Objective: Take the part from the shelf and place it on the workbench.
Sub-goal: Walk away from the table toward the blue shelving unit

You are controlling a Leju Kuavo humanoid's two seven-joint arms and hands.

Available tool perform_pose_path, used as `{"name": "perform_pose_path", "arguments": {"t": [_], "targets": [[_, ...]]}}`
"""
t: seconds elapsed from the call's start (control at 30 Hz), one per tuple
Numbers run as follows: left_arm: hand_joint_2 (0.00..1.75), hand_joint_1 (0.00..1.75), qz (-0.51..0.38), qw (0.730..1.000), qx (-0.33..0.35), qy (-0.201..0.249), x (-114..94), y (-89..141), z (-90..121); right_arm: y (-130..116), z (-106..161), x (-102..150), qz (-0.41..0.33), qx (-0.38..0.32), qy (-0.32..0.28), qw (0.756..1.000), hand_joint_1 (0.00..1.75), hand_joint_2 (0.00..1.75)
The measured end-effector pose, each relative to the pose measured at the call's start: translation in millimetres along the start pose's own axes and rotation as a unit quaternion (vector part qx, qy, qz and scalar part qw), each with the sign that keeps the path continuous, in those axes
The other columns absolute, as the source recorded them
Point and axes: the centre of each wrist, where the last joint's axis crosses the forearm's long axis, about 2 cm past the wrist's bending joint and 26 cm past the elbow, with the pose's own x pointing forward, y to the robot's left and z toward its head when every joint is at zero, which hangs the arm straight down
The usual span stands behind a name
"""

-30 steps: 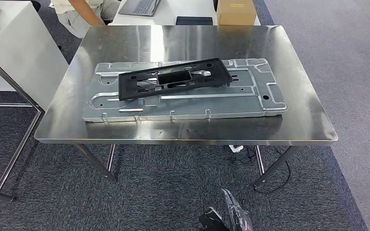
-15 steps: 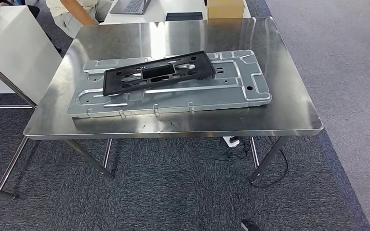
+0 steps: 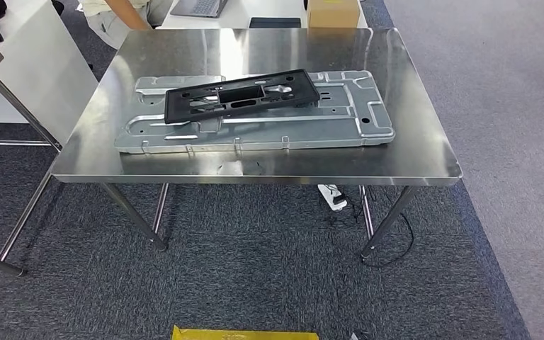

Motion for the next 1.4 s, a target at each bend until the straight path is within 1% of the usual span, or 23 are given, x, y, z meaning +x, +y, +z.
{"name": "perform_pose_path", "arguments": {"t": [0.13, 0.23, 0.73, 0.97, 1.4], "targets": [[0.0, 0.0, -0.014, 1.0, 0.004, -0.005, 1, 0, 0, 4, -1, -5, 0.019, 0.003, -0.007, 1.0, 0.0, 0.0], [0.0, 0.0, -0.009, 1.0, 0.005, -0.006, 1, 1, 0, 6, -1, -7, 0.027, 0.001, 0.005, 1.0, 0.0, 0.0], [0.0, 0.0, 0.015, 1.0, 0.0, -0.007, 1, 3, 0, 7, -2, -14, 0.011, -0.017, 0.06, 0.998, 0.0, 0.0], [0.0, 0.0, 0.002, 1.0, -0.001, -0.006, 3, 1, 1, 12, -2, -17, 0.012, -0.016, 0.057, 0.998, 0.0, 0.0], [0.0, 0.0, 0.0, 1.0, -0.019, 0.02, 3, 0, 1, 21, -3, -15, 0.031, 0.01, 0.054, 0.998, 0.0, 0.0]]}}
